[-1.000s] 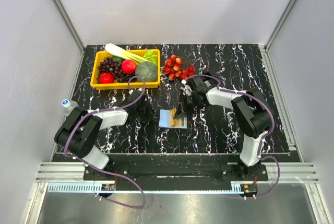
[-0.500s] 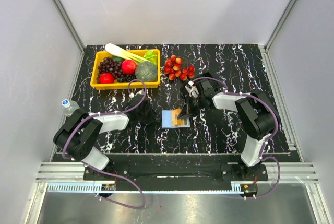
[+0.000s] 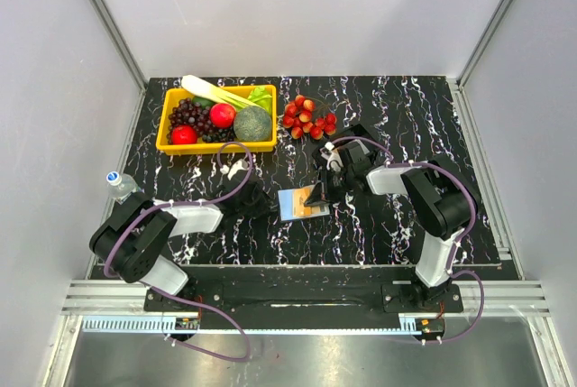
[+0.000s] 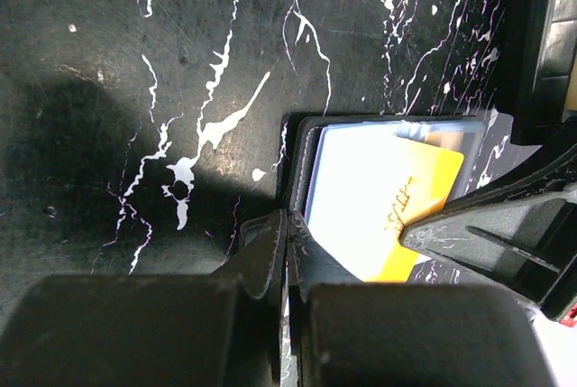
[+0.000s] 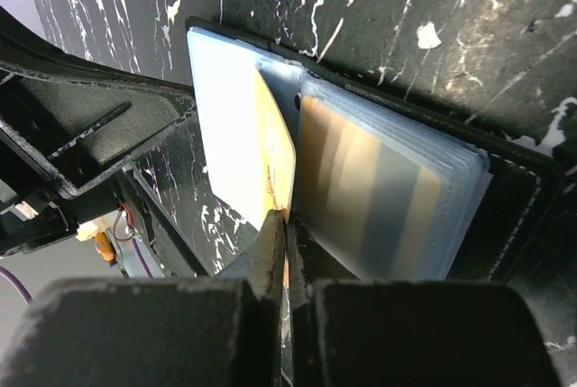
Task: Put the credit cards into the card holder
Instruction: Insert the credit card into the card holder.
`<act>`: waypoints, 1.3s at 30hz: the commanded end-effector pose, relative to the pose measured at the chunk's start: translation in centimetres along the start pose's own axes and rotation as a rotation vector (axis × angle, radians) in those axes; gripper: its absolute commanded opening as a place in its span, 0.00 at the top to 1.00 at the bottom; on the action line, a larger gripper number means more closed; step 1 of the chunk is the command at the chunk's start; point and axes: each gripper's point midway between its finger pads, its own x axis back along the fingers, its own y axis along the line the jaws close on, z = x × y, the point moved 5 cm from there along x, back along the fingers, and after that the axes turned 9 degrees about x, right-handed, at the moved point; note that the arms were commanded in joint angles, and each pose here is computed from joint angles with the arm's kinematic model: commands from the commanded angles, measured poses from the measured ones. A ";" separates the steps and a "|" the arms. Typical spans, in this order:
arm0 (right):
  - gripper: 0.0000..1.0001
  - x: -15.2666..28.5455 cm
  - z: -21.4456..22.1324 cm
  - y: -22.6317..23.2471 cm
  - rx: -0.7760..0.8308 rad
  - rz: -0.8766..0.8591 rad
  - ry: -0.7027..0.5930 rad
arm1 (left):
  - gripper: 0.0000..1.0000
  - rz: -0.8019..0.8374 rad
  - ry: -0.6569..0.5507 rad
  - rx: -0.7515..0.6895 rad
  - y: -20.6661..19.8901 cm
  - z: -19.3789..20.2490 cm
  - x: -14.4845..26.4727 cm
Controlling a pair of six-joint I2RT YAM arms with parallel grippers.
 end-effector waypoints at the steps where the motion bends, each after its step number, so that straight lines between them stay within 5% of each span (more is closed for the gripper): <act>1: 1.00 -1.3 1.9 -1.2 0.063 0.106 0.074 | 1.00 -0.086 0.092 -0.012 2.7 2.6 0.1; 12: 0.99 -2.0 2.6 -0.6 0.025 0.046 0.147 | 1.00 -0.062 0.080 -0.004 2.5 2.6 -0.1; 17: 0.87 -1.5 2.0 -0.2 0.031 0.107 0.118 | 1.00 -0.063 0.079 0.007 2.9 2.7 0.0; 19: 0.74 -0.7 1.6 -0.4 0.042 0.179 0.081 | 1.00 -0.064 0.076 0.010 2.9 2.7 0.1; 27: 0.61 1.4 0.0 1.2 0.084 0.228 0.004 | 1.00 -0.050 0.075 0.017 2.9 2.7 0.1; 39: 0.59 0.0 -0.2 2.3 0.097 0.189 0.030 | 1.00 -0.025 0.084 0.016 2.6 2.9 0.1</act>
